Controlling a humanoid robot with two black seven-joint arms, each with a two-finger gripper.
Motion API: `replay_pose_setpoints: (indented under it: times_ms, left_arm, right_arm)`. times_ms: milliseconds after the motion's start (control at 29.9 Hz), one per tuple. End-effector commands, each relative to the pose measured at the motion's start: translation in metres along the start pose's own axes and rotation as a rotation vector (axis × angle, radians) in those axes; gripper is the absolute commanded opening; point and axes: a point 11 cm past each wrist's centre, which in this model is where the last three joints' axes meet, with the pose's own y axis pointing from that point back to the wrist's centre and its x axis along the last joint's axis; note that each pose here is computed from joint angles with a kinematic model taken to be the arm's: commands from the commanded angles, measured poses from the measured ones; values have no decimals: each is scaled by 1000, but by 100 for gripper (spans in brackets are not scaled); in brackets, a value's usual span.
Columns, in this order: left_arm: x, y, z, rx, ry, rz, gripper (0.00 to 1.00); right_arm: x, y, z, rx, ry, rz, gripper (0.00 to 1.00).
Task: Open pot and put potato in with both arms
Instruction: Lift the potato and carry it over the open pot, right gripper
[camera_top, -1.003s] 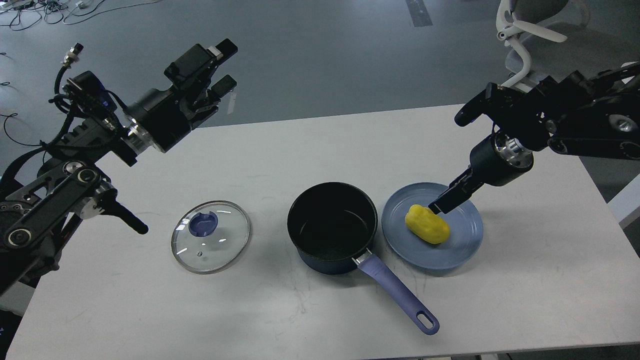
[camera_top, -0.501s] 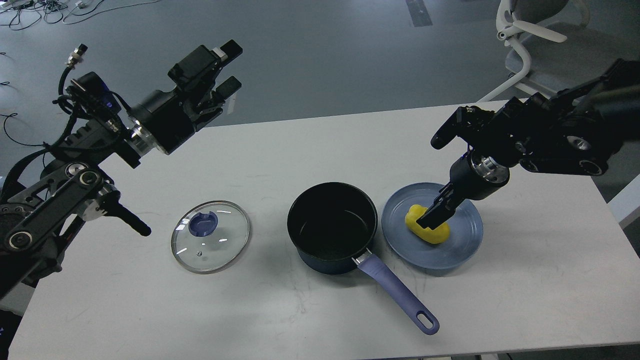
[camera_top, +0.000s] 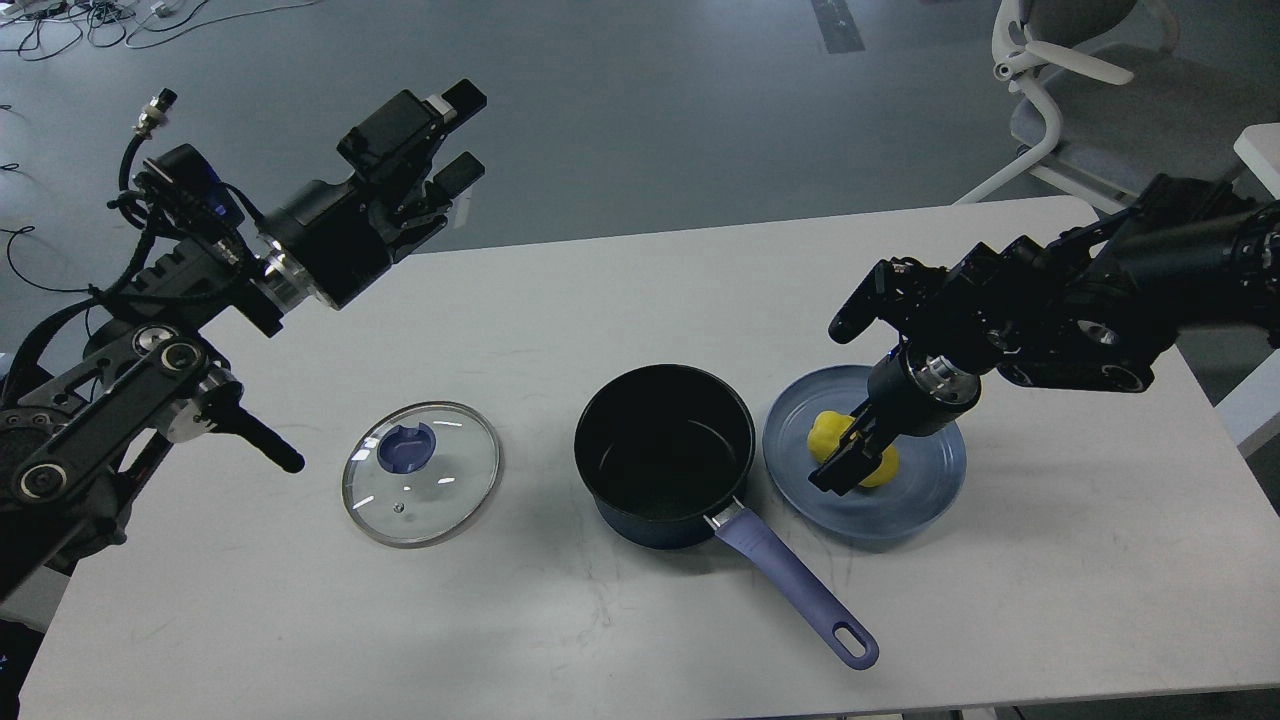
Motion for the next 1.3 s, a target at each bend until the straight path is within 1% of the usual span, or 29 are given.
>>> replay_pose_setpoints:
  times_ms: [0,201,301,368,401,435,468,501,535,602,635,669,702,802,836,936,1070,1136,1270]
  left_arm:
    - [0,0,0,-1,1,-1,97]
    - [1,0,0,1,-2,2,97]
    - [2,1,1,0,-1,4,97]
    - [2,0,1,-3,0,6,97]
    - [2,0,1,-3,0,6,97]
    - [3,1,2,-3,-1,6,97]
    - [3,1,2,-4,0,6,97]
    - [3,1,2,-4,0,6,97]
    - [3,1,1,-3,0,9,97]
    - [3,1,2,-4,2,7,97]
    - [3,1,1,-3,2,8,97]
    - [3,1,2,-4,2,7,97]
    - [3,1,2,-3,1,7,97]
    - [3,1,2,-3,1,7,97]
    - [3,1,2,-3,1,7,97]
    - [3,1,2,-4,1,8,97]
    - [3,1,2,-4,2,7,97]
    - [3,1,2,-4,2,7,97]
    - [2,0,2,-6,4,6,97]
  right_arm:
    - [0,-3,-1,-7,16,-14,100]
    - [0,-5,-1,-10,25,-25,96]
    - [-4,-5,0,-15,25,-36,90]
    - [-7,-5,1,-20,28,-48,80]
    - [-7,-6,1,-20,29,-50,72]
    - [-7,-5,2,-23,30,-51,55]
    - [-7,-5,2,-23,30,-51,42]
    - [-6,-4,2,-24,31,-50,37]
    - [-6,-3,2,-26,32,-52,29]
    - [-6,-1,3,-30,36,-55,21]
    - [-2,3,3,-33,41,-51,15]
    - [0,5,2,-35,46,-47,13]
    - [7,12,0,-36,59,-40,11]
    - [26,31,-13,-25,95,-16,11]
    - [39,45,-19,-28,113,6,11]
    - [64,65,-29,-45,159,44,11]
    - [88,69,-49,-9,166,99,11]
    - [101,63,-68,37,141,127,12]
    - [113,46,-95,92,152,142,12]
